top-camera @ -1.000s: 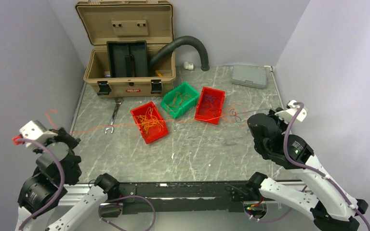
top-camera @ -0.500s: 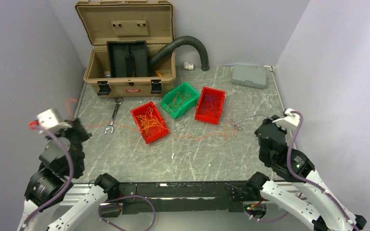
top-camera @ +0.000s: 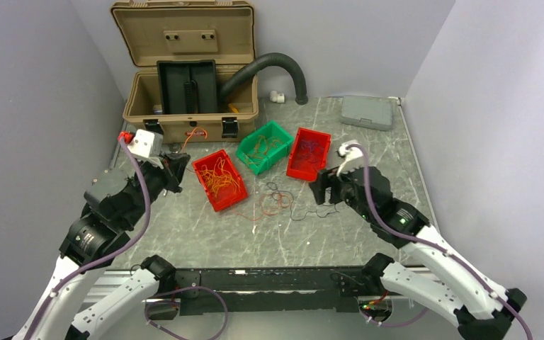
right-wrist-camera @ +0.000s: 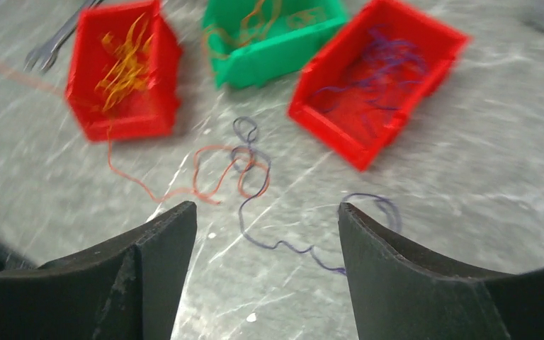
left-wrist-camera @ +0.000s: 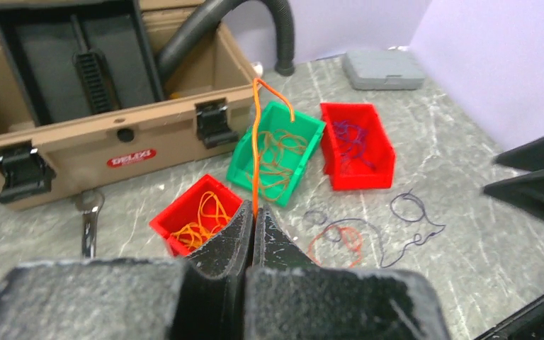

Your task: Untangle the cables

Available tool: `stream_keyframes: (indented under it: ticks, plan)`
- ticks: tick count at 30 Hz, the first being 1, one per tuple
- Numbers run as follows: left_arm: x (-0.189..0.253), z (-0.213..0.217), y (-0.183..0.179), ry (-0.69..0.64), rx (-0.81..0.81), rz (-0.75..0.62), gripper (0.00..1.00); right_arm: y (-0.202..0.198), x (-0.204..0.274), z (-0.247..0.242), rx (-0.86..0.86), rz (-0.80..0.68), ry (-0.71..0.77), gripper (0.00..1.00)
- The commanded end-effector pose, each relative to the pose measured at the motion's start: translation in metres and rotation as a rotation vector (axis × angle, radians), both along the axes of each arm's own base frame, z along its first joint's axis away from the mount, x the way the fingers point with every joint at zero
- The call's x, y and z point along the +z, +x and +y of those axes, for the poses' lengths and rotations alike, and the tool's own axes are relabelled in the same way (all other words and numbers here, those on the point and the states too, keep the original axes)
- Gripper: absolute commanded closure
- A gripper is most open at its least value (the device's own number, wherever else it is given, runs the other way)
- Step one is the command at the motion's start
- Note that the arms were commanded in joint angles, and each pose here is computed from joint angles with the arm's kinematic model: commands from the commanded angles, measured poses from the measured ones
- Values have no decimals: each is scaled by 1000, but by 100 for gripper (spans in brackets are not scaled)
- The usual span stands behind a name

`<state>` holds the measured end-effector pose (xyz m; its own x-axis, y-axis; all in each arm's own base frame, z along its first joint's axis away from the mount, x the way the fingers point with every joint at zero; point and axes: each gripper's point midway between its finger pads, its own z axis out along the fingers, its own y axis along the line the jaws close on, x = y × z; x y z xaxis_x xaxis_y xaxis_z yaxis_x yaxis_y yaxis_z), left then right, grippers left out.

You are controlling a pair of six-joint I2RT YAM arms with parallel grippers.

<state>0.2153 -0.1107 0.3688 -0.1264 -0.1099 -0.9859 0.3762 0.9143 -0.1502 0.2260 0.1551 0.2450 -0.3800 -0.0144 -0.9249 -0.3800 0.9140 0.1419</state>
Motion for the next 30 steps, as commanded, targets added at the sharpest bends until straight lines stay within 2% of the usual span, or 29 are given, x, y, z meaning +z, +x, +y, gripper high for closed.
stream_keyframes:
  ticks: [1, 5, 11, 15, 18, 21, 25, 30]
  plan:
    - [49, -12, -11, -51, -98, -128, 100, -14, -8, 64, 366, -1, 31, 23]
    - [54, -10, -12, -50, -90, -137, 100, -10, -35, 94, 461, 75, 27, 22]
    - [50, -10, -12, -38, -93, -119, 100, 6, -74, 128, 408, 242, 51, 24]
    - [41, -12, -8, -22, -93, -92, 100, 0, -95, 149, 434, 299, 59, 23]
    - [39, -15, -7, -14, -103, -86, 100, 7, -109, 154, 349, 389, 60, 25]
    - [30, -24, -4, -1, -139, -57, 100, 22, -117, 143, 174, 428, 64, 25]
    - [-10, -46, 6, 19, -198, 83, 100, 33, -123, 120, 5, 411, 74, 23]
    - [-61, -64, 17, 60, -239, 262, 100, 34, -156, 101, -83, 484, -10, 28]
